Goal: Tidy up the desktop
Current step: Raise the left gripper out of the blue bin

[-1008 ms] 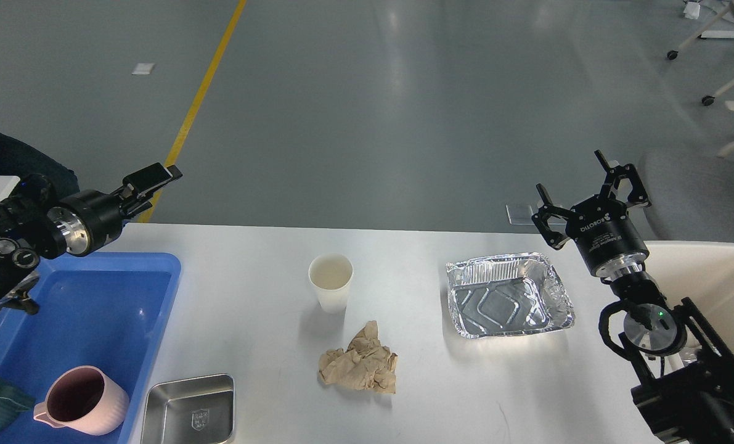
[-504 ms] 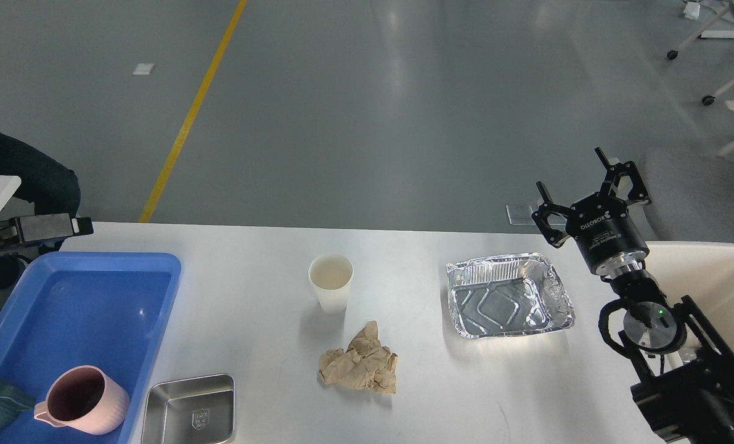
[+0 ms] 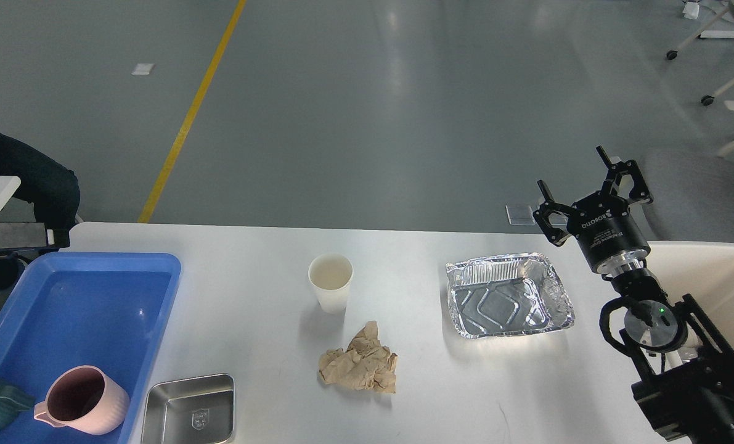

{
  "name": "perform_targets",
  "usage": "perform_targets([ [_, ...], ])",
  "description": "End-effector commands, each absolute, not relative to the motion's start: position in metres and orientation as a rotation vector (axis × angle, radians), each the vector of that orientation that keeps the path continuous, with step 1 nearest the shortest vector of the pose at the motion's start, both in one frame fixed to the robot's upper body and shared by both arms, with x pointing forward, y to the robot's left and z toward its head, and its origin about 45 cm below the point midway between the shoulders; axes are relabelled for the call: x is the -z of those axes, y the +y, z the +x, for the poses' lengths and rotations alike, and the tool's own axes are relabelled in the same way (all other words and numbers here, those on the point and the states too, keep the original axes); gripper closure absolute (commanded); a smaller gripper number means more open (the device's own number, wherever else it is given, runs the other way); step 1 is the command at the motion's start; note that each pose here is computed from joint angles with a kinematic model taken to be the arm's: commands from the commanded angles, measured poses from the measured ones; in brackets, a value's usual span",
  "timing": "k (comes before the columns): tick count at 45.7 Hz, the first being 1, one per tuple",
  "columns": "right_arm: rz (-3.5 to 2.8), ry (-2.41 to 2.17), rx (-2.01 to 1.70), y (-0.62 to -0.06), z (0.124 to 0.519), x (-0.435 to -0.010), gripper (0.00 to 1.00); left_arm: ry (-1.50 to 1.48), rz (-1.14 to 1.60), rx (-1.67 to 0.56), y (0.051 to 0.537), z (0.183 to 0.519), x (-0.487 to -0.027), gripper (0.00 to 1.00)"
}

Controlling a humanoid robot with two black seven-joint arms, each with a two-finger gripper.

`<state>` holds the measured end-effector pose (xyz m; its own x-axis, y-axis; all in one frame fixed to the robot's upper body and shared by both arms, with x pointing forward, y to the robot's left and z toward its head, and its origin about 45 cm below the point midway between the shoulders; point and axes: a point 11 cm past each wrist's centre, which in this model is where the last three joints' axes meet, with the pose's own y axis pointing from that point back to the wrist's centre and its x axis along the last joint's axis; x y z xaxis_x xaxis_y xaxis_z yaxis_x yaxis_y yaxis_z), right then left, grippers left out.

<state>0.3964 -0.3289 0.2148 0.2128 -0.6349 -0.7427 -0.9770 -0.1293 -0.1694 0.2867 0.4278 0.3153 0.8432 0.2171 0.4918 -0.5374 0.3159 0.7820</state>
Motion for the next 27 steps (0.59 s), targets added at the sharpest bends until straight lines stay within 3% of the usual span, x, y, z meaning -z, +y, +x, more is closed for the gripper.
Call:
perform_targets([
  [1,-1.846,1.493,-0.678,-0.328,0.396,-0.215,0.00,-0.238,1.117,-0.401,0.411,0.282,-0.291,0.02],
  [12,-1.845,1.501,-0.680,-0.331,0.393,-0.212,0.00,-0.136,1.096,-0.273,0.380,0.282,-0.245,0.02],
  [27,-1.836,1.510,-0.687,-0.333,0.390,-0.209,0.00,-0.060,1.289,-0.237,0.362,0.290,-0.192,0.02],
])
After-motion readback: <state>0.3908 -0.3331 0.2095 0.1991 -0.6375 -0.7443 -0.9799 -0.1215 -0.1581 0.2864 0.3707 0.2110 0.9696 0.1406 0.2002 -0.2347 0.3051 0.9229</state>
